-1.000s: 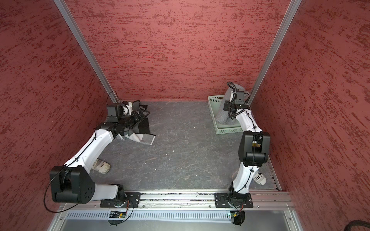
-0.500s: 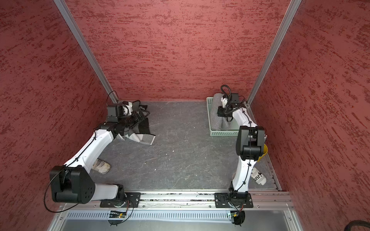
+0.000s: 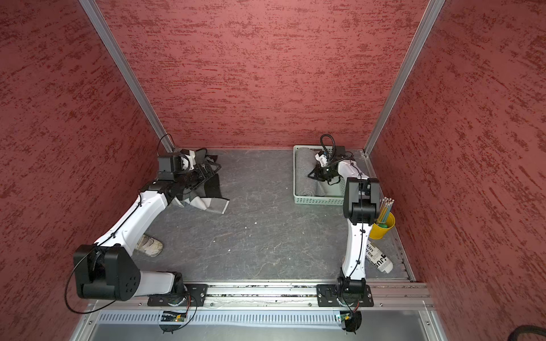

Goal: Roll up the scarf and place it into the basket
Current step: Place the scarf in the basket.

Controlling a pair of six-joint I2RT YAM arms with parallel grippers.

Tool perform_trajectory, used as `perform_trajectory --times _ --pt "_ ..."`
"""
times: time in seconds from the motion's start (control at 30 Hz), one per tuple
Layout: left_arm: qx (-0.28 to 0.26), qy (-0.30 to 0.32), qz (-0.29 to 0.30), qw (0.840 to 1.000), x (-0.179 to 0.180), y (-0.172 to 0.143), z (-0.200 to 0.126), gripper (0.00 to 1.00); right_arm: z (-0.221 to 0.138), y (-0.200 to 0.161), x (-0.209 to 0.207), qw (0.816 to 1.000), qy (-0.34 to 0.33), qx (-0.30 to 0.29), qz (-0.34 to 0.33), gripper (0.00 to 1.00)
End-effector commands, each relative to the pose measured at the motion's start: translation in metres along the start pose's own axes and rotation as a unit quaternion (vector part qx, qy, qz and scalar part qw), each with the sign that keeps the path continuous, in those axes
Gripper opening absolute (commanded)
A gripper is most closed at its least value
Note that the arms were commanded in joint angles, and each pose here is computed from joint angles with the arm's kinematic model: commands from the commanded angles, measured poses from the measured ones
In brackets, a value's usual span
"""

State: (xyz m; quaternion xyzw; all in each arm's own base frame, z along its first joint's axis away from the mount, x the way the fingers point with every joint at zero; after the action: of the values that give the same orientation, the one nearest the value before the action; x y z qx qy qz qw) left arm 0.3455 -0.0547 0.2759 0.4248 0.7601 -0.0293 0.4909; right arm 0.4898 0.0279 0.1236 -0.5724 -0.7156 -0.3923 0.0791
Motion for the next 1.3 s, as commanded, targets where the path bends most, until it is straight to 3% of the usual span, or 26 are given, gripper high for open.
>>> perform_trajectory --times 0.0,0.13,0.3,0.47,0.67,0.9,1.03,1.1,1.27 --pt "-0.004 0.004 0.006 1.000 0.003 0.000 -0.002 1.00 0.015 -0.010 -0.013 0.999 -0.002 0.024 0.046 0.12" --pt "-0.002 0.004 0.005 1.000 0.004 0.000 0.000 1.00 0.019 -0.023 -0.031 0.993 -0.081 0.046 0.074 0.38" --pt "0.001 0.004 0.015 1.000 -0.002 -0.003 0.004 1.00 -0.015 -0.007 -0.009 0.991 -0.119 -0.006 0.057 0.65" --pt "0.028 0.003 0.054 0.998 -0.024 -0.031 0.028 1.00 -0.065 0.009 0.021 0.979 -0.185 -0.074 0.053 0.76" --pt "0.095 -0.012 0.087 0.992 -0.050 -0.092 0.084 1.00 -0.087 -0.009 0.056 0.972 -0.204 -0.108 0.054 0.72" --pt "0.175 -0.050 0.090 0.979 -0.078 -0.141 0.158 0.94 -0.060 -0.039 0.094 0.976 -0.203 -0.072 0.015 0.56" --pt "0.203 -0.065 0.091 0.973 -0.091 -0.161 0.187 0.92 -0.039 -0.056 0.087 0.978 -0.209 -0.020 0.010 0.46" --pt "0.217 -0.073 0.085 0.970 -0.093 -0.169 0.197 0.90 -0.029 -0.068 0.073 0.972 -0.234 0.017 0.017 0.37" --pt "0.231 -0.072 0.078 0.967 -0.090 -0.180 0.212 0.87 -0.006 -0.084 0.043 0.956 -0.283 0.070 0.029 0.28"
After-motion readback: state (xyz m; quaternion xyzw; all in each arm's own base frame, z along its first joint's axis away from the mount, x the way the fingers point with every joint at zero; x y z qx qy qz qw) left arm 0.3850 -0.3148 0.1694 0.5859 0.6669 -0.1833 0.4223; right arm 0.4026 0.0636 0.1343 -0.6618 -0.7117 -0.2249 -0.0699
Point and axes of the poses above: each gripper's point midway between its finger pads, its own z axis out along the fingers, its own x axis along the line the jaws close on, y = z × x, the point moved 8 cm from there along -z, back along the fingers, and after that the axes turned 10 degrees about -z, right-handed, at the moved point
